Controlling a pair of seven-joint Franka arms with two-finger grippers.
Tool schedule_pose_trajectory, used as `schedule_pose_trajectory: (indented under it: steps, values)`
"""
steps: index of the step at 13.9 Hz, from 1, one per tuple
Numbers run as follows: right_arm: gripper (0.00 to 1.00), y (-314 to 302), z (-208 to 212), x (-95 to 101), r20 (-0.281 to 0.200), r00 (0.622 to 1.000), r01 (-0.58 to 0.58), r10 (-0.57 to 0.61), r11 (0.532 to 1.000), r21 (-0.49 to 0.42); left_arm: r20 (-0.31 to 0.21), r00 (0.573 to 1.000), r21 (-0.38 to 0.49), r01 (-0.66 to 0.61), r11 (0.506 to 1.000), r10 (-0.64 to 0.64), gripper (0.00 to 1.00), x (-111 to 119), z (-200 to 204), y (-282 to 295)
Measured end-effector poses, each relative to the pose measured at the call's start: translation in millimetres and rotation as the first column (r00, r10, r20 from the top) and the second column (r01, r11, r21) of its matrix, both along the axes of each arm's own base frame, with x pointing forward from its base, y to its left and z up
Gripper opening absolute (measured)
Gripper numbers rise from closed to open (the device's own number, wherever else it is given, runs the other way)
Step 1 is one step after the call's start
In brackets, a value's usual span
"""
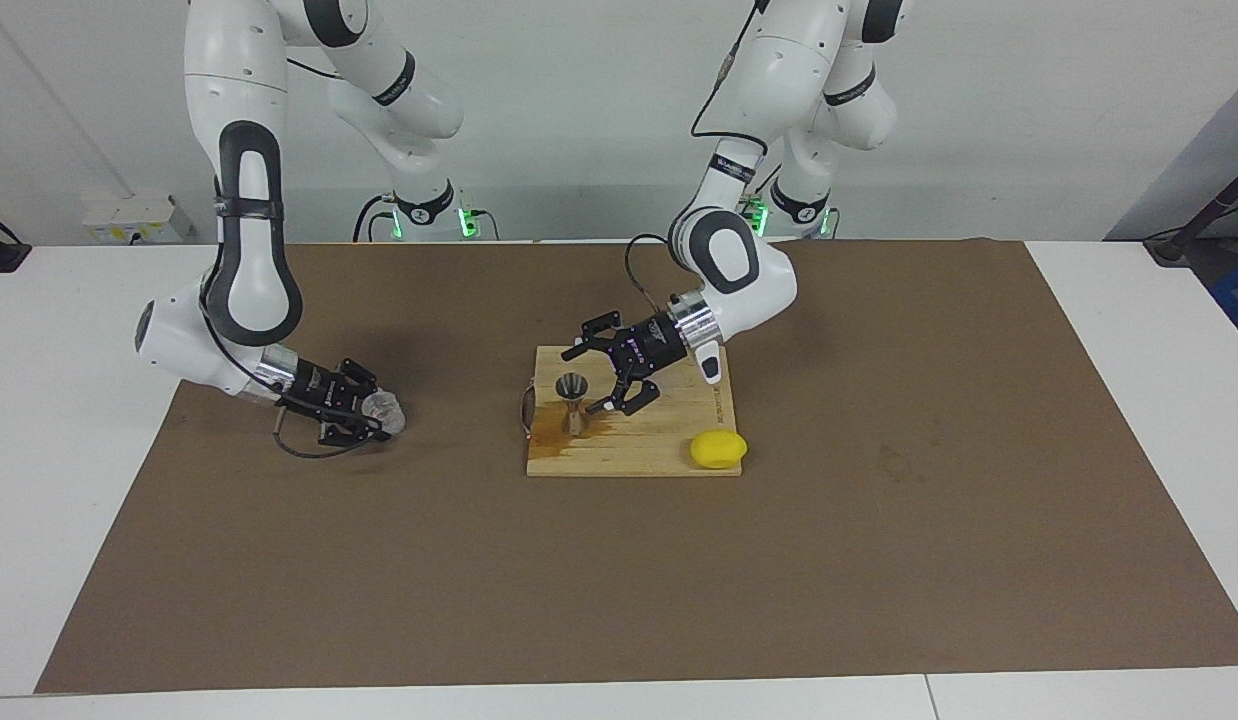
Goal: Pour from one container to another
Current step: 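Open the left gripper and withdraw while the right gripper grasps the glass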
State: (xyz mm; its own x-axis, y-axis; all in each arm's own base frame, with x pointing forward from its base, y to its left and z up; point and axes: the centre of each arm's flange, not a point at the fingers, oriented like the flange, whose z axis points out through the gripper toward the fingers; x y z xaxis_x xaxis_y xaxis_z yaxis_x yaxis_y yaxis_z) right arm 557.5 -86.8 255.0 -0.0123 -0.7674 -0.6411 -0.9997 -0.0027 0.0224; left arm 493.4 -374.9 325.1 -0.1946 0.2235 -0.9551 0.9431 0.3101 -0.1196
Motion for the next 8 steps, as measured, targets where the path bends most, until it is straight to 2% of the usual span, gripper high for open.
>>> schedule_pose_trajectory:
  steps: [3,4,8]
  values:
    - [0.51,-0.9,0.0,-0.3,0.000,1.000,0.002,-0.002,1.000,0.000,0.039,0.999,-0.028,-0.030,0.999,0.031,1.00,-3.2,41.5,16.7]
    - [0.51,-1.5,0.2,-0.3,0.000,1.000,0.003,-0.003,1.000,0.000,0.060,0.997,-0.013,-0.051,0.999,0.051,1.00,-0.2,52.7,29.6]
    - [0.51,1.9,11.8,2.4,0.011,1.000,0.008,-0.008,1.000,-0.006,0.224,0.974,0.182,-0.046,0.982,0.004,1.00,47.7,78.8,113.9]
